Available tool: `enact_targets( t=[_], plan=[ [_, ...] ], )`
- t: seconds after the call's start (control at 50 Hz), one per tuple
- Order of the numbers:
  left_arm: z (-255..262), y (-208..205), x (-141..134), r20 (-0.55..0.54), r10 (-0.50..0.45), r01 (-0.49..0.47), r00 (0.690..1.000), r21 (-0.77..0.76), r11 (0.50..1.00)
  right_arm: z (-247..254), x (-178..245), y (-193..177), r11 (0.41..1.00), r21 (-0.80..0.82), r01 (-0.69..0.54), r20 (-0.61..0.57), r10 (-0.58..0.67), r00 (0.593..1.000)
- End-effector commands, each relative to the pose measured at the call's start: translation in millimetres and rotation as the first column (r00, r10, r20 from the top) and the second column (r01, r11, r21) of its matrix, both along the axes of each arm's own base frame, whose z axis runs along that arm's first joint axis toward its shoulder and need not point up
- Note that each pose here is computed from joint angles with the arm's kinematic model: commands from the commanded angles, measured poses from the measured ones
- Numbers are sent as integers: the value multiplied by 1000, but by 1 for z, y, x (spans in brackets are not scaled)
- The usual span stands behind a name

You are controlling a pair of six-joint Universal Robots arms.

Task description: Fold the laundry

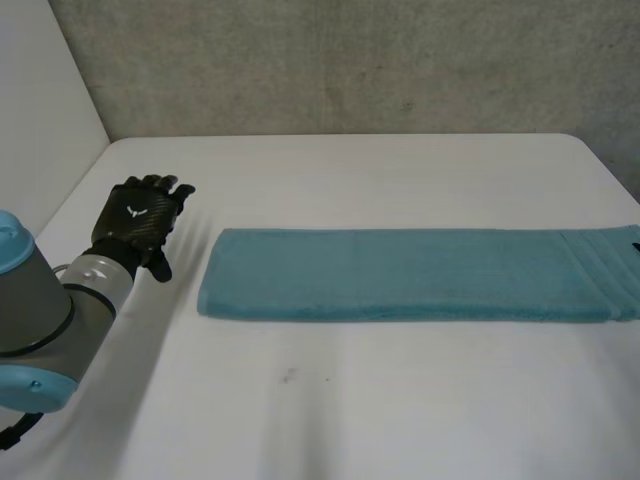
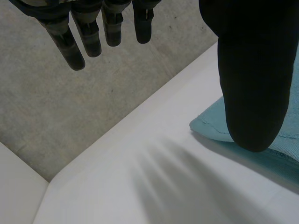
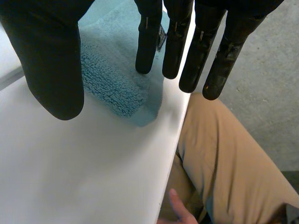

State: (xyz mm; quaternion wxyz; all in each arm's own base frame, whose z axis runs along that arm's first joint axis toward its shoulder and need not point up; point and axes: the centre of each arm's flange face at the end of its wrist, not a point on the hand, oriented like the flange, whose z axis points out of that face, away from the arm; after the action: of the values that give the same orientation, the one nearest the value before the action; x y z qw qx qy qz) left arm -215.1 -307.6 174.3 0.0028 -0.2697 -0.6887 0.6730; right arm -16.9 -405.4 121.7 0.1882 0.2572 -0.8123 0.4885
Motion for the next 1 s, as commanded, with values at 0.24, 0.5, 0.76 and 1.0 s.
enact_targets(
  t=[0.24,0.5,0.76,1.0],
  plan=[
    [-1,1,-2,1,-5,5,1000,2,1000,-12,-1,-4,1000,2,-16,26,16,1000],
    [-1,2,-2,1,-7,7,1000,4,1000,-14,-1,-8,1000,-16,-20,17,21,1000],
    [-2,2,-2,1,-7,7,1000,5,1000,-19,-4,-13,1000,-18,-18,16,19,1000],
    [0,2,-2,0,-7,7,1000,1,1000,5,-29,-29,988,-103,112,-43,-116,992]
  ],
)
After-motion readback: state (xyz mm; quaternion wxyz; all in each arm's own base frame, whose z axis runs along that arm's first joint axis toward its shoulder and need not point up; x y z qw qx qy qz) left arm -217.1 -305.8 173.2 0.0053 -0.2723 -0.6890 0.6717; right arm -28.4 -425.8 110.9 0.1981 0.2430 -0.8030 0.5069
